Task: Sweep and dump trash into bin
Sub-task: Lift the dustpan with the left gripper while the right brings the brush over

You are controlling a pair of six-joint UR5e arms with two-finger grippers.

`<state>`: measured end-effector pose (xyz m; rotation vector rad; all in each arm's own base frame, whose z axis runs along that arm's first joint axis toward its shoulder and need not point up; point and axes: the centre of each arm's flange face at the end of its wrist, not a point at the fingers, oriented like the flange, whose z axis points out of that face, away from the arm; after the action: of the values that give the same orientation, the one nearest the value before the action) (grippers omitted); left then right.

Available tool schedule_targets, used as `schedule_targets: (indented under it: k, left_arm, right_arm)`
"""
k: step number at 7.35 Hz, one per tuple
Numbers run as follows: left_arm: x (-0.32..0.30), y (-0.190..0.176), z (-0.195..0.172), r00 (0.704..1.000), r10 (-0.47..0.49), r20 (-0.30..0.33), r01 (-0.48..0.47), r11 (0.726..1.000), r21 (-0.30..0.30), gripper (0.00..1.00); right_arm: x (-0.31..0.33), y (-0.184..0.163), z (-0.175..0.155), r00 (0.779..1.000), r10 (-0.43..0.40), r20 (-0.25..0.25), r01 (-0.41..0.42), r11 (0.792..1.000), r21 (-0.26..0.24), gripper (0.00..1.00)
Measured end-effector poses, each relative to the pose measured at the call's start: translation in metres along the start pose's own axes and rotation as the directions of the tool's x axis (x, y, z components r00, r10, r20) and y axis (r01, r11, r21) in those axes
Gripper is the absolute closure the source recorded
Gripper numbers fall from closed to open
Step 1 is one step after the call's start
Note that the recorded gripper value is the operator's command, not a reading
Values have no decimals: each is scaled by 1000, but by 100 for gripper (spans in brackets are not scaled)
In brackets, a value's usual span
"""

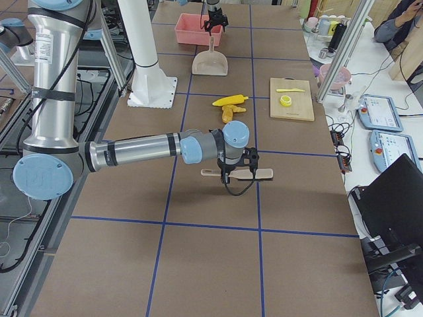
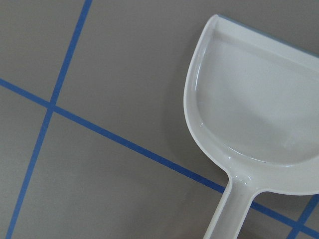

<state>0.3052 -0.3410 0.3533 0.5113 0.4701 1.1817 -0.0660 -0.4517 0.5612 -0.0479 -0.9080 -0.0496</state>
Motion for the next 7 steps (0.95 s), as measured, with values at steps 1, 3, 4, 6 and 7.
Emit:
schedule_targets:
  k: [1, 3, 4, 6, 7]
  left_arm:
    - [3, 3, 14, 999, 32, -5, -32, 999, 14, 1]
    - [6, 5, 39, 996, 94, -10, -94, 995, 43, 1]
    - [9, 5, 48, 993, 120, -16, -119, 992, 42, 1]
    - [20, 2, 60, 987, 156, -42, -155, 987, 36, 1]
    - [27, 1, 65, 984, 168, -59, -166, 986, 34, 1]
  right_arm:
    - [0, -5, 1, 1000, 0, 1, 0, 1000, 2, 100]
    - [0, -10, 2, 1000, -5, 3, 5, 1000, 4, 100]
    - [1, -10, 1, 1000, -11, 4, 11, 1000, 7, 100]
    - [4, -11, -2, 999, -37, 3, 37, 999, 19, 100]
    - [7, -12, -7, 999, -48, 5, 48, 998, 29, 100]
